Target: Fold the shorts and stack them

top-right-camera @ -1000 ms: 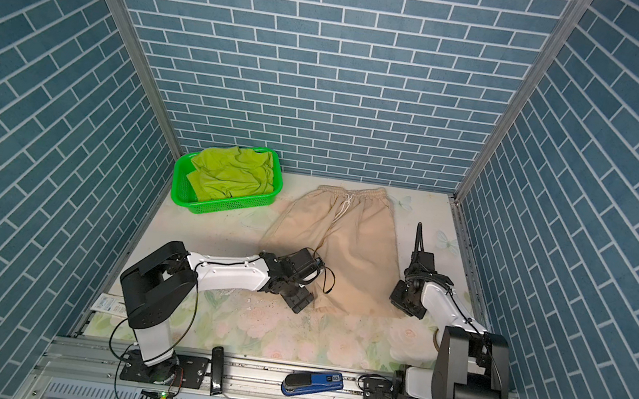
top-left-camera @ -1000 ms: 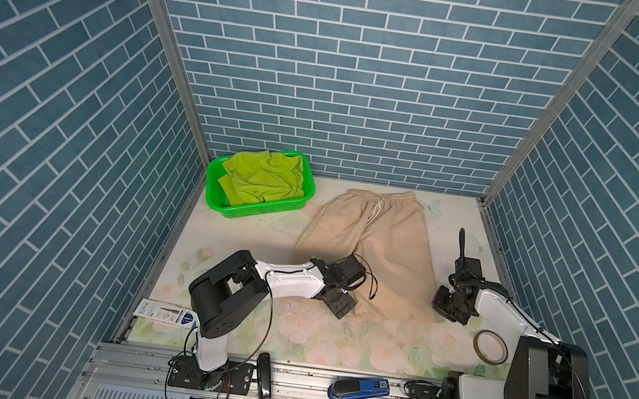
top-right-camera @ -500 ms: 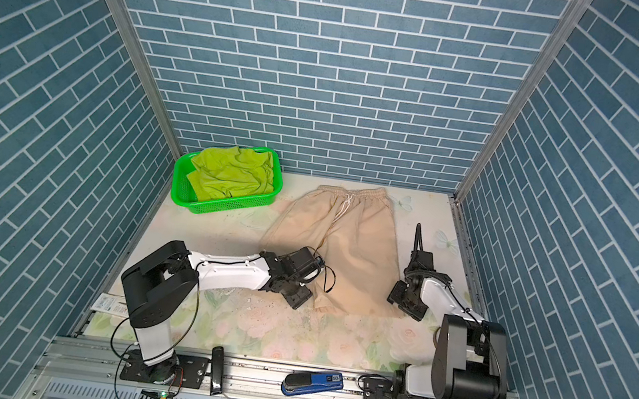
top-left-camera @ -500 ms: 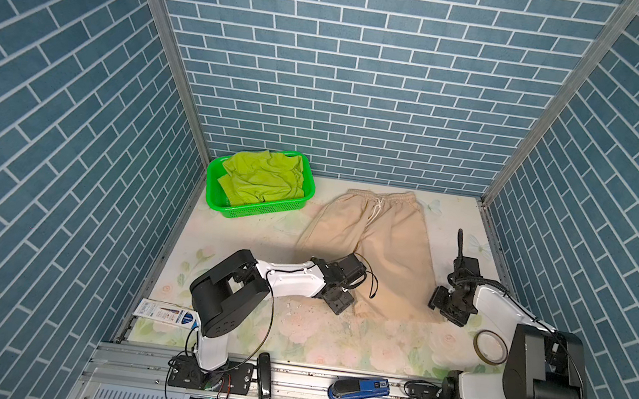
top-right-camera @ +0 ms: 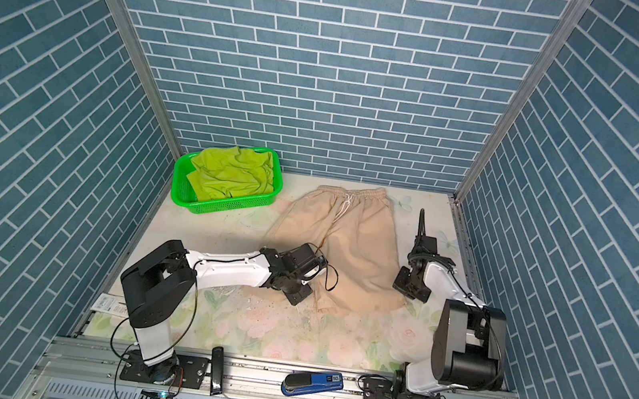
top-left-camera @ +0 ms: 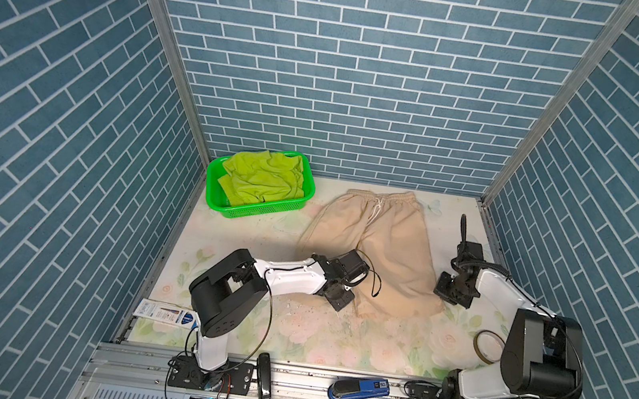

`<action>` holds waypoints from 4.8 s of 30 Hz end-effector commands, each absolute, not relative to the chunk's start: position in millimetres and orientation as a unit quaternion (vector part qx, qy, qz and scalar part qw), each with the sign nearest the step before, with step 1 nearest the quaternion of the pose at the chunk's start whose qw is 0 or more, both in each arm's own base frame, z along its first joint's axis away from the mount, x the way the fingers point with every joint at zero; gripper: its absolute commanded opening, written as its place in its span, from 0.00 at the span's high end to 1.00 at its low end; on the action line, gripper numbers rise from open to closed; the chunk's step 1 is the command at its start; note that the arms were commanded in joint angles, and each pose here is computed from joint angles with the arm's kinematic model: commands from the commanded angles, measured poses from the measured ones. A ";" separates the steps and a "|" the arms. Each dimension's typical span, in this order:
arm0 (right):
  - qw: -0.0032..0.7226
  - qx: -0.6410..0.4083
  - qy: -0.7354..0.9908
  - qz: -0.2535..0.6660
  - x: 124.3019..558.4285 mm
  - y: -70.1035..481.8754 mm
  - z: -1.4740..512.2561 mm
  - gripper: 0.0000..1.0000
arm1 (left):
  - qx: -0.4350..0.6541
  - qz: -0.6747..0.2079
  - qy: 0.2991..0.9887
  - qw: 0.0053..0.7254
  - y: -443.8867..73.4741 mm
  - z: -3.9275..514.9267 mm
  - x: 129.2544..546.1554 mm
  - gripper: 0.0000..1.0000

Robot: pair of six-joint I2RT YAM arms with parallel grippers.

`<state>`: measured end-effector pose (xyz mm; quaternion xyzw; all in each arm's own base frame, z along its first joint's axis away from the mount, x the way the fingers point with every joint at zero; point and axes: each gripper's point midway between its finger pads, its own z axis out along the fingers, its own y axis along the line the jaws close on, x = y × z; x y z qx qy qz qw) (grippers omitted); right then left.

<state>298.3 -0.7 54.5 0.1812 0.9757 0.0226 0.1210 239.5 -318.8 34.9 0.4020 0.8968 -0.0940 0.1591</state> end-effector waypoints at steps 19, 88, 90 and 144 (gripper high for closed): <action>0.153 0.160 0.974 0.041 339.5 -28.5 84.8 0.63 | 0.435 -0.296 0.848 0.069 -352.5 108.4 184.6 0.40; -0.009 -0.289 0.957 -0.011 86.9 195.4 89.2 0.20 | 0.089 -0.153 0.962 0.210 -147.9 136.8 281.4 0.00; -0.006 -0.298 0.954 0.030 84.2 209.7 96.2 0.09 | 0.093 -0.154 0.960 0.212 -150.7 135.8 286.7 0.00; 0.248 0.003 0.953 0.171 239.8 145.3 128.8 0.39 | 0.136 -0.153 0.946 0.250 -257.2 79.3 558.5 1.00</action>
